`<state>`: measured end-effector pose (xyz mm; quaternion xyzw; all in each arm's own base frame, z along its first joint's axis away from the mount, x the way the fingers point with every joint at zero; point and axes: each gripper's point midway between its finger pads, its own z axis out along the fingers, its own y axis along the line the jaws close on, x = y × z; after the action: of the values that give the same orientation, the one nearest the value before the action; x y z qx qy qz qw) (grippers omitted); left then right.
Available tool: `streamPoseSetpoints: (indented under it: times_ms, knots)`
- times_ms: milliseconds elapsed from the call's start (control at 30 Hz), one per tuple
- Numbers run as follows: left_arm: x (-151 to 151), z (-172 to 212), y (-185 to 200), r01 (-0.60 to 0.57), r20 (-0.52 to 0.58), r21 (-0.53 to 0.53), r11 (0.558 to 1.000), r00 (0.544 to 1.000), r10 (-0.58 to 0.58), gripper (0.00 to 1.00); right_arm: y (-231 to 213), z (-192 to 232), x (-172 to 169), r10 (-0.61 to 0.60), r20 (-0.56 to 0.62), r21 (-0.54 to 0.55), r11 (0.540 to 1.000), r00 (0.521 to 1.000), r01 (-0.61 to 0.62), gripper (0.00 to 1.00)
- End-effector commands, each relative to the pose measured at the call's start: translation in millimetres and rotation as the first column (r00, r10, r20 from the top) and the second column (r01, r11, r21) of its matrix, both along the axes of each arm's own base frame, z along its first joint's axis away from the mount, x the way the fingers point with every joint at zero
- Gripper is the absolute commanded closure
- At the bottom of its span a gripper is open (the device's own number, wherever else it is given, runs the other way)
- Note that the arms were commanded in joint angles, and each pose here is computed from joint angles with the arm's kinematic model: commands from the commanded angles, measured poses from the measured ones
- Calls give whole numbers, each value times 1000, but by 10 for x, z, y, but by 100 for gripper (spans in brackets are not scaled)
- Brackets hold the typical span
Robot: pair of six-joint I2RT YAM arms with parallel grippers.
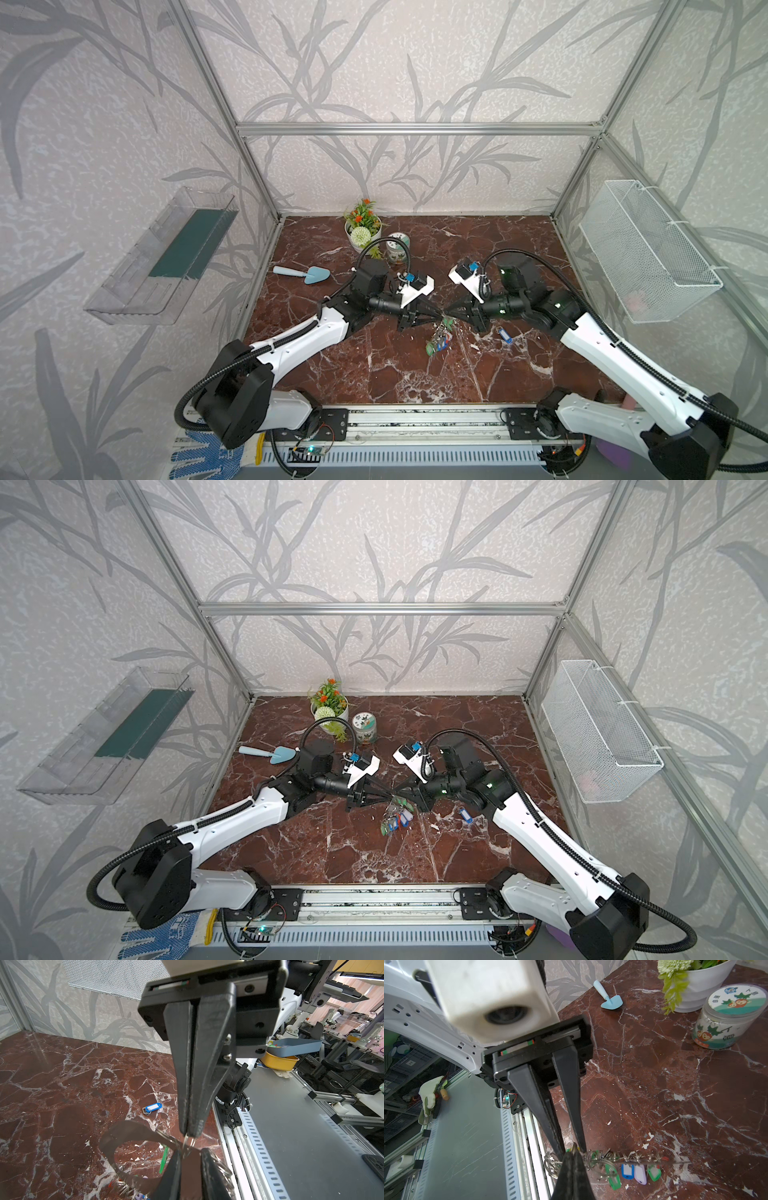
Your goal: Put the keys on the keyring
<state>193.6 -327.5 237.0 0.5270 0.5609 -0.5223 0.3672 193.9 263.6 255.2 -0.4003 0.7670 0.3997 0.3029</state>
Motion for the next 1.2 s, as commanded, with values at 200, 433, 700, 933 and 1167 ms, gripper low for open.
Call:
streamPoseSetpoints:
  times_ms: [200, 433, 700, 933, 1167]
  knots:
    - [-54, 220, -61, 49, 40, -46, 998, 998, -47, 83, 79, 161, -50, 54, 39, 57, 997, 998, -56, 100]
    - [-47, 211, -77, 48, 35, -40, 998, 998, -46, 89, 81, 156, -66, 61, 37, 55, 996, 997, -63, 100]
    - [-93, 187, -98, 64, 33, -32, 997, 997, -62, 99, 80, 127, -63, 65, 35, 46, 997, 997, -66, 100]
    - [-13, 255, -121, -9, 20, -113, 994, 1000, 12, 100, 28, 149, -66, 45, 57, 34, 998, 997, -47, 100]
    - [68, 270, -143, -60, -31, -159, 985, 998, 56, 100, -98, 307, -42, -37, 54, 104, 994, 998, 31, 72]
